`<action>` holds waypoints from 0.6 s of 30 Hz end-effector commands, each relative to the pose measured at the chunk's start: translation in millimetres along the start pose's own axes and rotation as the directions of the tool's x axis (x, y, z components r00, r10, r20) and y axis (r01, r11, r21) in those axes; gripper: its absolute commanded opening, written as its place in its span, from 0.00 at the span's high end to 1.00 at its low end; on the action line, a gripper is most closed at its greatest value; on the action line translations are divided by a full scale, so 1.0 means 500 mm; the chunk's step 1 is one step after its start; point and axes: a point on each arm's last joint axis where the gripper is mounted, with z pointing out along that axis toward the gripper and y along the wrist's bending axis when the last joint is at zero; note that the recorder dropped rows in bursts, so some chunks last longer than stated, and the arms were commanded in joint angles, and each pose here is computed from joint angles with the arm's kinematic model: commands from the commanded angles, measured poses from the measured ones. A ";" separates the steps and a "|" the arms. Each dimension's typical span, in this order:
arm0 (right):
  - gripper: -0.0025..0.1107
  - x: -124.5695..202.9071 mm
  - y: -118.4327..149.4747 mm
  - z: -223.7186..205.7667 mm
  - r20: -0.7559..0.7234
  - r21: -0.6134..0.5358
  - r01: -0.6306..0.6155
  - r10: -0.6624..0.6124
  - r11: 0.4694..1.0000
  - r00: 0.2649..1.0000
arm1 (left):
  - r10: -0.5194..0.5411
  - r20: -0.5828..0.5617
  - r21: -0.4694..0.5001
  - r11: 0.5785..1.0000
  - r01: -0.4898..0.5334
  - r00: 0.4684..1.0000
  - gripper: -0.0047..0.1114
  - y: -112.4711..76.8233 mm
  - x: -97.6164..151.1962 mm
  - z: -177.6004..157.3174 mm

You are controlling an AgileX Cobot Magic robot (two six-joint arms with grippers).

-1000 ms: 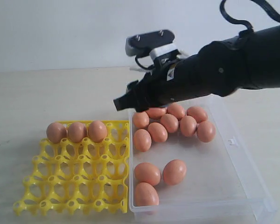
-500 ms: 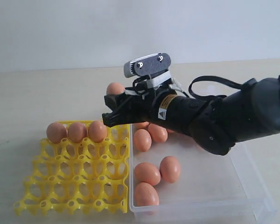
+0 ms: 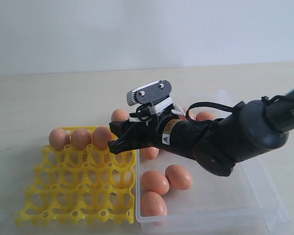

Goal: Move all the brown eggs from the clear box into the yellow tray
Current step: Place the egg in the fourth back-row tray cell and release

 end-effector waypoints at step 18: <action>0.43 -0.002 0.000 0.018 -0.024 -0.004 -0.021 0.021 1.000 0.999 | 0.005 0.001 -0.004 1.000 -0.005 1.000 0.96 0.001 -0.003 0.000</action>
